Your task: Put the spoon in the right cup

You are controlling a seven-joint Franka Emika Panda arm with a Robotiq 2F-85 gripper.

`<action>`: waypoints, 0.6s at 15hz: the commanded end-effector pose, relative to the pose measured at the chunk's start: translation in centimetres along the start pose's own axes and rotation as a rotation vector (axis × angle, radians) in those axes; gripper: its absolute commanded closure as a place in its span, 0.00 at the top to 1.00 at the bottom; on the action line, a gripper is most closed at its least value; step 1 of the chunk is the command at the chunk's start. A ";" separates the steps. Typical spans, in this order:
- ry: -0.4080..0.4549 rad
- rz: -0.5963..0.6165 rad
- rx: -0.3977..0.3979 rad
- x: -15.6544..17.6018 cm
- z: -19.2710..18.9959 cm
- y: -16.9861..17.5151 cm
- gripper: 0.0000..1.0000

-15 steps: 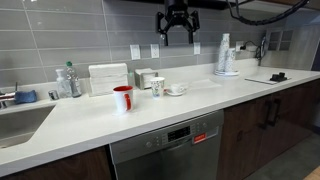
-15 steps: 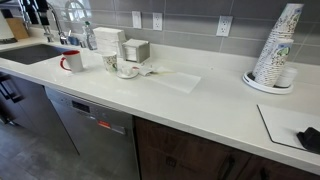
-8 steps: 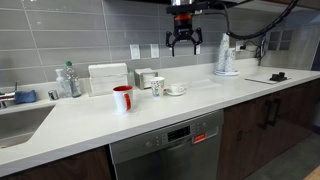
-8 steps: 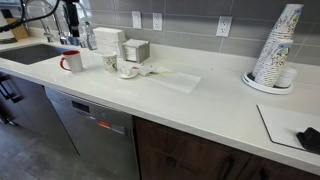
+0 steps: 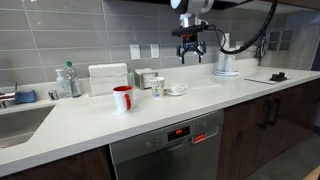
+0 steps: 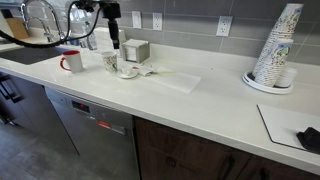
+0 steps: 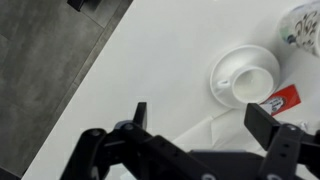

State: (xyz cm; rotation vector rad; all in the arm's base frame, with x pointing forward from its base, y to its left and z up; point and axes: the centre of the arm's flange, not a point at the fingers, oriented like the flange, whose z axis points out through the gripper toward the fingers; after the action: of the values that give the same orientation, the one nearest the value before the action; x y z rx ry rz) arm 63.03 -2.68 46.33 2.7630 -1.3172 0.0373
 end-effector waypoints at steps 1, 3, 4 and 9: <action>0.082 0.116 -0.017 5.2 2.0 -1.0 1.00; 0.116 0.141 -0.023 7.3 3.3 -1.3 1.00; 0.137 0.158 -0.023 8.4 3.9 -1.6 1.00; 0.129 0.187 -0.017 8.9 4.9 -0.9 1.00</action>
State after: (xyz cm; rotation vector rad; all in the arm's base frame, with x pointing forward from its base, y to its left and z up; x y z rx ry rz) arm 69.24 -9.41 41.87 2.5651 -1.5280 0.2111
